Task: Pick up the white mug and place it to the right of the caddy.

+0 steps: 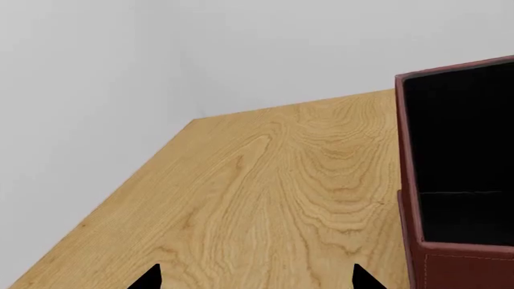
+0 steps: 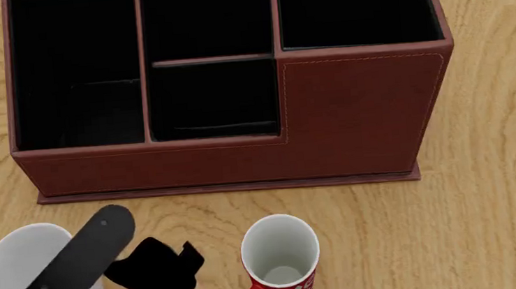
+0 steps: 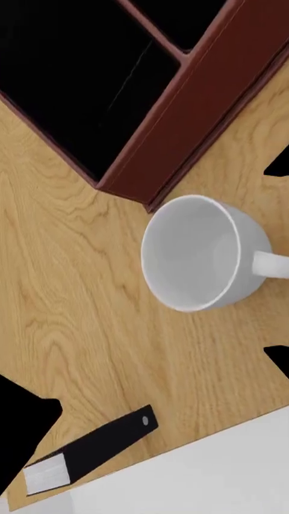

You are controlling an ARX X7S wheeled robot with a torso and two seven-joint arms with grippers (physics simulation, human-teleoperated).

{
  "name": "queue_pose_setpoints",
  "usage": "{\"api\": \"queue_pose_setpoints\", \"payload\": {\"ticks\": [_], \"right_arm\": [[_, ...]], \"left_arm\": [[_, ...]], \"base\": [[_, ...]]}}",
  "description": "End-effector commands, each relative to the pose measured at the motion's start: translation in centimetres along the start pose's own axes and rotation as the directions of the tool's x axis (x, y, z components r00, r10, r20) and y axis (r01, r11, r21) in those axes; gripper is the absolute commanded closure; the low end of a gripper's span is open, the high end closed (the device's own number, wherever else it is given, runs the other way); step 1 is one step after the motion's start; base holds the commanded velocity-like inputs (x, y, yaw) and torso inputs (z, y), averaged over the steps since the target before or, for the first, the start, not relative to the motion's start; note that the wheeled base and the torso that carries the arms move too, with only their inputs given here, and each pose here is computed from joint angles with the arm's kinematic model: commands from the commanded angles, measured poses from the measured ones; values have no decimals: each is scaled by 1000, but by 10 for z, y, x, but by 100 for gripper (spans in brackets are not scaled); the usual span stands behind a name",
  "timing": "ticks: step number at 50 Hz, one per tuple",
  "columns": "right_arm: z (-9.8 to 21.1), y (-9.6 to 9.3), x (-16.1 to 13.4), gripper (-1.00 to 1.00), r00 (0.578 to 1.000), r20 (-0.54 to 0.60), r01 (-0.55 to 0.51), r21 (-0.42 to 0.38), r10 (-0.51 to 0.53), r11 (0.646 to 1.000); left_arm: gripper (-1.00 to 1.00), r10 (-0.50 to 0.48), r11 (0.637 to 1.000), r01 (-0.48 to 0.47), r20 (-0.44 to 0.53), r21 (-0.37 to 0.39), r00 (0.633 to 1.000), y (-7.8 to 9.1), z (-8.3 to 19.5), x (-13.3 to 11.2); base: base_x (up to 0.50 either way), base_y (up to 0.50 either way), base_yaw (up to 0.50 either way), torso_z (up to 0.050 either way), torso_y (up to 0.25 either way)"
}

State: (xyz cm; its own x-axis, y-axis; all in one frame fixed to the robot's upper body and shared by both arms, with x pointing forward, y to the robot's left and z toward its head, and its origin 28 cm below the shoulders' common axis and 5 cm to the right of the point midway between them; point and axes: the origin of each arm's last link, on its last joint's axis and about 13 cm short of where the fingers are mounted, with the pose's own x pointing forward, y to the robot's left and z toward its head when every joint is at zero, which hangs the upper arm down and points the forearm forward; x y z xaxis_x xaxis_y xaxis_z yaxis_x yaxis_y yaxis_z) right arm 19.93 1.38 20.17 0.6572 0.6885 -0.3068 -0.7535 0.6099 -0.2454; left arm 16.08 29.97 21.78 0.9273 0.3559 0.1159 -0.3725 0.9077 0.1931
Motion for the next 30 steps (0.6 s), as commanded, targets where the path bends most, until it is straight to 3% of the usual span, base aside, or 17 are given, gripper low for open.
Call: {"api": "queue_pose_setpoints", "payload": {"ticks": [1,30], "right_arm": [[-8,-5,16,-100,1000,-5,-3,48,4,999],[-27,-3,40,-100,994,-77,-77,86,84,993]], "left_arm": [[-100,1,1000,-1,6,9,1000,-1,1,0],[-100,-2,1000,2,5,3,1000,-1,2,2]], "base": [[0,0,0,0,0],[0,0,0,0,0]]}}
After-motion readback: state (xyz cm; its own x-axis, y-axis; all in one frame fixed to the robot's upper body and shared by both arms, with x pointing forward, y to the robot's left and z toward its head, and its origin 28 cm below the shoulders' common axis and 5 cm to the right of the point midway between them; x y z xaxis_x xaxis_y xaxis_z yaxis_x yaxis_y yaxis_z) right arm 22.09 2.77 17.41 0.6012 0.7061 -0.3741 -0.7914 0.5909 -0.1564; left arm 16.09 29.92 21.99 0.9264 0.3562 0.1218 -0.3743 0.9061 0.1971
